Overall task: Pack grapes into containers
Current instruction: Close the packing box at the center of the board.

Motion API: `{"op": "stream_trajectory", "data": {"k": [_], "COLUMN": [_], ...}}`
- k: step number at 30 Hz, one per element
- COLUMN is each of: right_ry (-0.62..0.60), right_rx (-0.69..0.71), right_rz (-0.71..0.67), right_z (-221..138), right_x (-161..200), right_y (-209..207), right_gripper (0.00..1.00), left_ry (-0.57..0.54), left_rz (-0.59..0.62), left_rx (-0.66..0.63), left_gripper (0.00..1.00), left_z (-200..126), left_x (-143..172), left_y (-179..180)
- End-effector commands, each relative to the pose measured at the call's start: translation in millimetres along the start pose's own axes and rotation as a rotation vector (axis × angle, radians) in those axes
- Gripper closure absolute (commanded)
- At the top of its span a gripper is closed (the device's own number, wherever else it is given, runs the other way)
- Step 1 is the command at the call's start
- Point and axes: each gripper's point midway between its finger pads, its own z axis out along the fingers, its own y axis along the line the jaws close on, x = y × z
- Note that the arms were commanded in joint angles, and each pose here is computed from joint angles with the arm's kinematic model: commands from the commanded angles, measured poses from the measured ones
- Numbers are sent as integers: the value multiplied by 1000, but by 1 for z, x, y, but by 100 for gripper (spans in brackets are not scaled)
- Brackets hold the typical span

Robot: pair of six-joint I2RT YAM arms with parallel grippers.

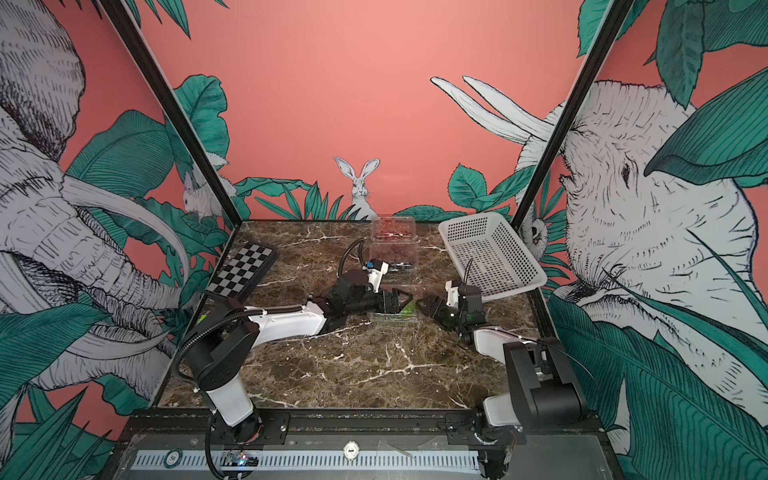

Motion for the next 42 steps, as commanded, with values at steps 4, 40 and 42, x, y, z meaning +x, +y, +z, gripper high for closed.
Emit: {"op": "stream_trajectory", "data": {"k": [4,40,42], "right_ry": [-49,17,21], "right_rx": [-89,-140,-148], "right_rz": [-4,0,8], "right_z": [-15,-23,-23], "right_x": [-3,24,25], "right_y": [16,11,11], "right_gripper": [31,68,68], "left_ry": [-12,-5,-3], "left_rz": [12,16,16], "left_rx": [-10,-50,-53], "left_gripper": [1,1,1], "left_z": [-5,-10,-10], "left_x": [-3,3,5], "left_y": [-2,8,9]}}
